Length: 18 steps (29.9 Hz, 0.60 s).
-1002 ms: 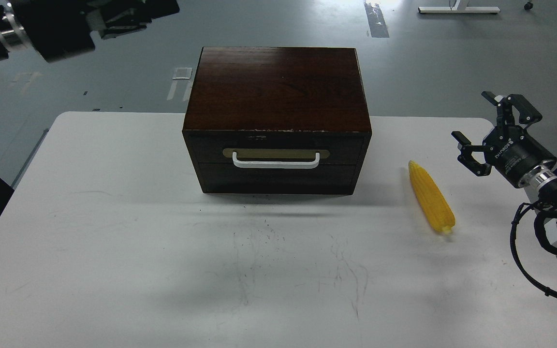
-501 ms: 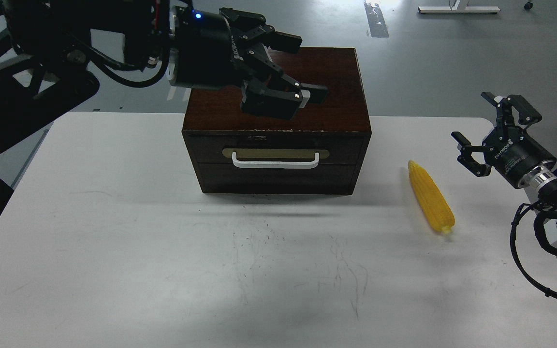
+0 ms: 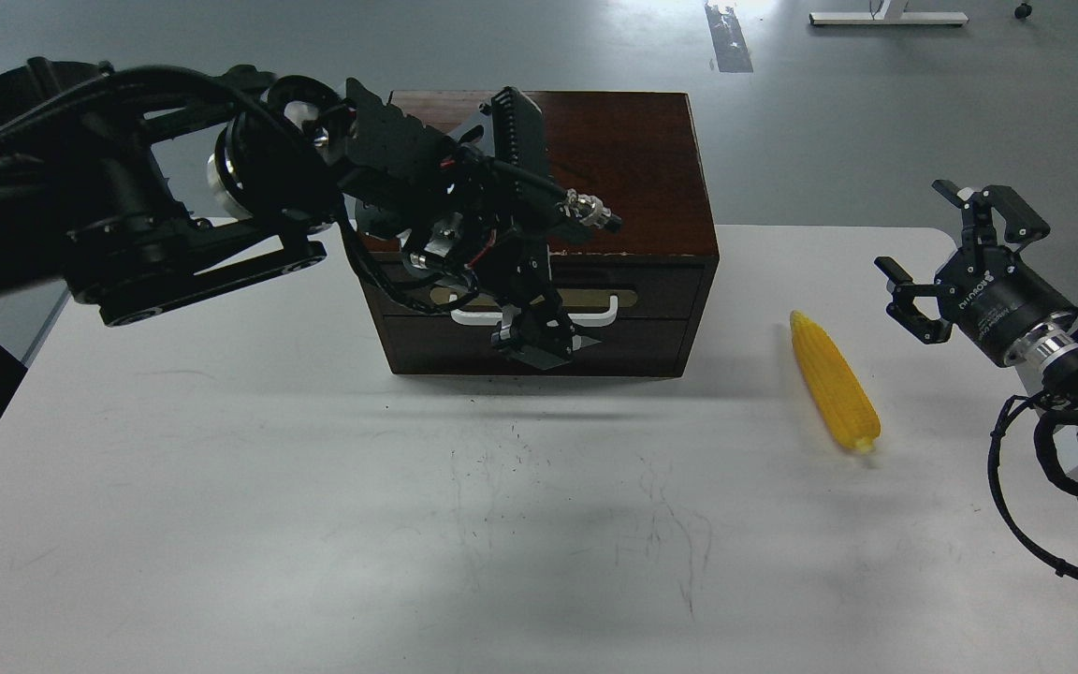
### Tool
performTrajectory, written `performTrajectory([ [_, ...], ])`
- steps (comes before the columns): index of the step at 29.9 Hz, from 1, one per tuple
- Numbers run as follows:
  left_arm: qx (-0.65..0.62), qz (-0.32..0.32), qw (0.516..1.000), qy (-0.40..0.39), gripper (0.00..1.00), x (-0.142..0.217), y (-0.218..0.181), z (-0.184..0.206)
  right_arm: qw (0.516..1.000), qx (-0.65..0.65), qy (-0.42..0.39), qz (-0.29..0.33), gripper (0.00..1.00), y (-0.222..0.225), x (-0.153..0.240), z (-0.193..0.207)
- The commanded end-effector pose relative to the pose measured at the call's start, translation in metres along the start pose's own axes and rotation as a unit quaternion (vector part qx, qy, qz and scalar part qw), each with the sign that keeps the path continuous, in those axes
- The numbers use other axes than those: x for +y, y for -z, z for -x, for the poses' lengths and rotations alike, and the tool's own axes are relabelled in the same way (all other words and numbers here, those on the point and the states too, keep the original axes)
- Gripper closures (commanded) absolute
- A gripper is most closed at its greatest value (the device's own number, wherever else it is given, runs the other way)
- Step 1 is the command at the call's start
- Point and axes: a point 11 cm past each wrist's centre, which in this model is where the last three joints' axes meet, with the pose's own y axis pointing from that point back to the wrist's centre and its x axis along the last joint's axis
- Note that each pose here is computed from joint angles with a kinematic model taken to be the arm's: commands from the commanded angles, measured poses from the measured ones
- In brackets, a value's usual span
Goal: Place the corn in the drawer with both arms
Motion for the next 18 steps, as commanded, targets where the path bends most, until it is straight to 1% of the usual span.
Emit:
performTrajectory([
  [1, -0.007, 0.008, 1.0, 0.012, 0.01, -0.012, -0.005, 0.001, 1.0, -0.001, 0.0, 0.0, 0.0, 0.0, 0.0, 0.0],
  [7, 0.002, 0.011, 0.999, 0.038, 0.01, -0.025, -0.004, 0.016, 1.0, -0.001, -0.001, -0.002, 0.0, 0.001, 0.0, 0.0],
  [18, 0.012, 0.009, 0.997, 0.079, 0.01, -0.033, -0.002, 0.043, 1.0, 0.001, -0.003, -0.003, 0.0, 0.003, 0.002, -0.002],
])
